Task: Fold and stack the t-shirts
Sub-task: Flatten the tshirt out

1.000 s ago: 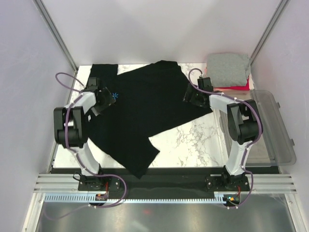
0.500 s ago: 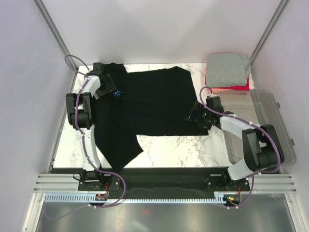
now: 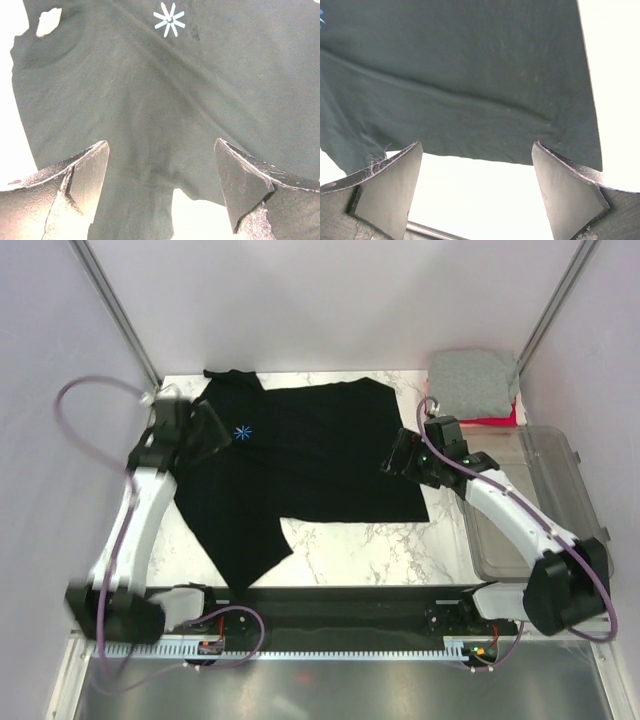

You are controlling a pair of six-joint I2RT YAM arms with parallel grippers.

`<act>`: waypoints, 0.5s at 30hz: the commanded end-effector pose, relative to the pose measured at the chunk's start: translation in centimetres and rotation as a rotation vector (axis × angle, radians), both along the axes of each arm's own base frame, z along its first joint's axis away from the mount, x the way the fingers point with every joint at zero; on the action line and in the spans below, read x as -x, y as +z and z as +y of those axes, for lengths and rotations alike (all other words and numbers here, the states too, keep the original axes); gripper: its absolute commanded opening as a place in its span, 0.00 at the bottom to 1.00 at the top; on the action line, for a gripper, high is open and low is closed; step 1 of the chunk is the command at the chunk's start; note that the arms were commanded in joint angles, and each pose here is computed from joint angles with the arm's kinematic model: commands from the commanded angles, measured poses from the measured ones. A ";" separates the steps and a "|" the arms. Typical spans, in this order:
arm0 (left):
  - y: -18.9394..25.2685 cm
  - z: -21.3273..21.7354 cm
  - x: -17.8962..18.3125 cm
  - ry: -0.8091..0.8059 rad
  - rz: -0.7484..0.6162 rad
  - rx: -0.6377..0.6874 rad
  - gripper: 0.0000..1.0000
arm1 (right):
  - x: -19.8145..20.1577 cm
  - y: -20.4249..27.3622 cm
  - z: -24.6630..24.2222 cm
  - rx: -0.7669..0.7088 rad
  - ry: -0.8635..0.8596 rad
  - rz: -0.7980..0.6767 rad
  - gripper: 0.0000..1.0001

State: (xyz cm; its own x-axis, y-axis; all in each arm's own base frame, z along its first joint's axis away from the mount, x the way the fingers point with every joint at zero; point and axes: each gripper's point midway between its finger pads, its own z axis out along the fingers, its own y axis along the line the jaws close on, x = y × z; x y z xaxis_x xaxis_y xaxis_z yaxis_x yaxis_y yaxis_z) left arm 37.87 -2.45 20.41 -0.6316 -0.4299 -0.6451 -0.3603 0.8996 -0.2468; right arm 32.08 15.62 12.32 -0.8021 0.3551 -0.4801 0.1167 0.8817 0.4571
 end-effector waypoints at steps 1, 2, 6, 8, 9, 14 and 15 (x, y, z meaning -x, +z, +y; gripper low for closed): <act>-2.2 2.9 9.4 0.274 -0.033 0.048 0.92 | 0.9 4.0 -2.8 0.116 -0.083 -0.091 0.98; -2.2 3.1 10.8 0.311 -0.080 0.075 0.92 | 1.4 5.1 -3.2 0.111 -0.098 -0.123 0.98; -4.9 1.6 16.3 0.366 -0.067 0.229 0.90 | 3.9 4.1 -4.1 0.099 -0.129 -0.087 0.98; -7.6 -0.4 17.7 0.309 0.045 0.283 0.88 | 5.0 3.3 -4.0 0.074 -0.139 -0.049 0.98; -8.4 -1.7 18.4 0.272 0.085 0.290 0.88 | 5.8 2.3 -4.1 0.079 -0.137 -0.020 0.98; -11.9 -4.6 21.6 0.179 0.262 0.168 0.87 | 7.9 0.3 -5.0 0.095 -0.158 0.018 0.98; -12.4 -5.1 22.2 0.201 0.288 0.170 0.87 | 8.2 -0.2 -5.2 0.103 -0.160 0.028 0.98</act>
State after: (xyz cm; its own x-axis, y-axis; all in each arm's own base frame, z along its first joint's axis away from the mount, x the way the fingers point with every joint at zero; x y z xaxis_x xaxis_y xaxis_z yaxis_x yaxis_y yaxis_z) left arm 16.92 -7.05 9.02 -0.6962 -0.5940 -0.4031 -0.5121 0.8045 -0.3009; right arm 24.89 11.17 12.34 -0.7630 0.4091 -0.5005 0.2357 0.8970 0.3738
